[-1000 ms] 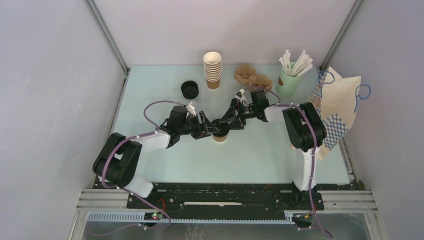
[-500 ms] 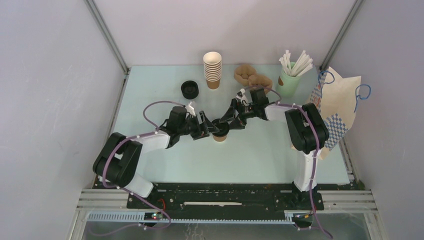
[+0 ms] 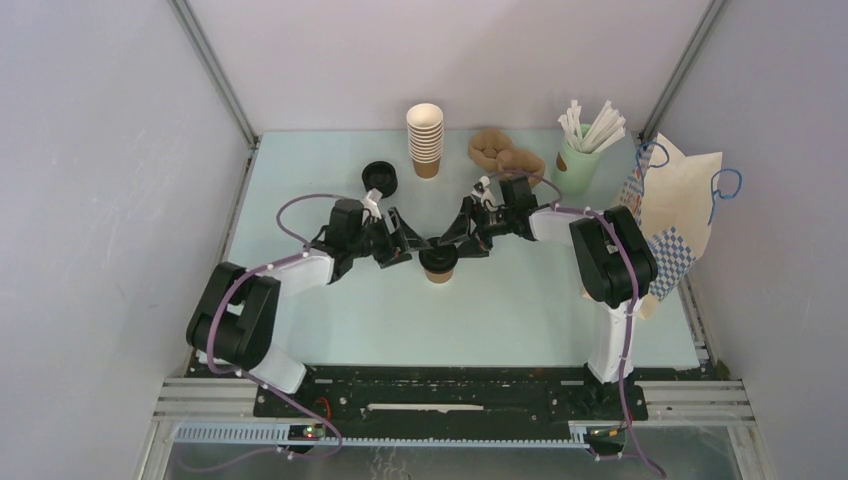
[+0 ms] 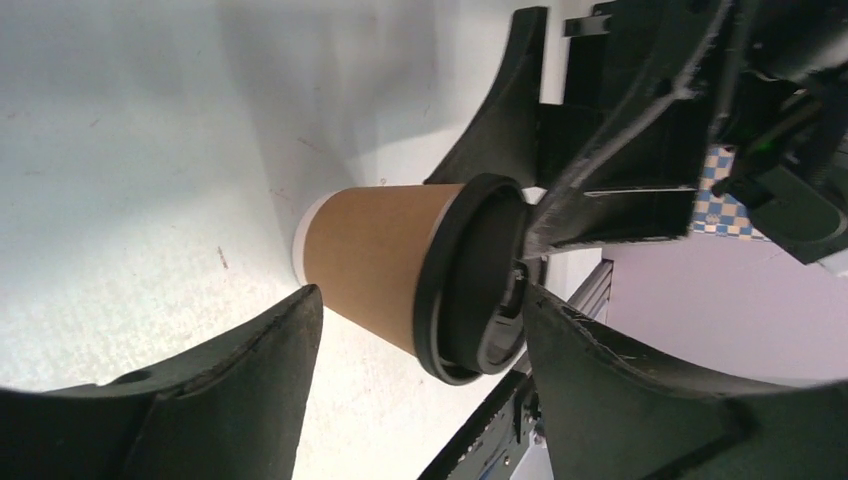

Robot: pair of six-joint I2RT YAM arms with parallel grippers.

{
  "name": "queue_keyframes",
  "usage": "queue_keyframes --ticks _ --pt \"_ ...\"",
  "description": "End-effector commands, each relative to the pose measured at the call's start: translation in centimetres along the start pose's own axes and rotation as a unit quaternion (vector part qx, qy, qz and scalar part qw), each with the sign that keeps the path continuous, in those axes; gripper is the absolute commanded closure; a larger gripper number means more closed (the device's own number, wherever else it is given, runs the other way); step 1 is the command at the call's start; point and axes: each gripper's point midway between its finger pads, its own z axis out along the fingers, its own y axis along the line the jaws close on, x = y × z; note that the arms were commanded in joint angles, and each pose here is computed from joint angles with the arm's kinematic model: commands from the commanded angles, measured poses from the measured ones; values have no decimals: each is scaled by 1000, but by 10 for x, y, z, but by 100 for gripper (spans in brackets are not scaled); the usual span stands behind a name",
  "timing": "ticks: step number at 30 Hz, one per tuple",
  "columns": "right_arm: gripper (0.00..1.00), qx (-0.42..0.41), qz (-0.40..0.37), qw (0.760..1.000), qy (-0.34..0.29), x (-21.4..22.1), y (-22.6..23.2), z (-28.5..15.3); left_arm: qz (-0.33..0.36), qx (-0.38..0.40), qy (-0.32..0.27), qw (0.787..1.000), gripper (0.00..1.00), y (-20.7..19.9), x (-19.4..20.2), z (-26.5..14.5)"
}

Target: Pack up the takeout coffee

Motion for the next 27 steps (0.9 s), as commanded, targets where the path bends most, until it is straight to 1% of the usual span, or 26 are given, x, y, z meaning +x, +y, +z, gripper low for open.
queue_keyframes --ticks 1,4,7,10,12,15,18,20,22,25,27 --pt "21 104 33 994 -14 10 -61 11 -5 4 2 1000 25 1 -2 9" --pt "21 104 34 994 -12 11 -63 13 -4 -13 12 1000 28 12 6 13" --pt "22 112 39 993 -11 13 -67 13 -16 -56 5 998 33 37 13 12" --pt "22 123 48 991 -13 14 -75 13 -41 -109 16 993 39 73 31 13" --pt "22 128 56 990 -19 15 -80 12 -64 -129 29 989 43 92 47 13" --pt "22 139 71 987 -25 19 -91 9 -91 -148 40 984 46 115 69 10" --pt "23 145 82 986 -30 26 -99 6 -94 -168 42 980 48 129 82 3" --pt "23 152 76 985 -29 29 -100 6 -79 -178 41 980 49 133 85 -3" --pt "22 142 73 987 -22 32 -94 8 -51 -181 40 981 48 130 83 -6" --pt "20 108 47 993 -33 19 -74 10 -4 -146 37 989 43 98 67 -2" --pt "17 90 30 995 -37 11 -56 7 21 -115 28 993 35 70 52 -1"
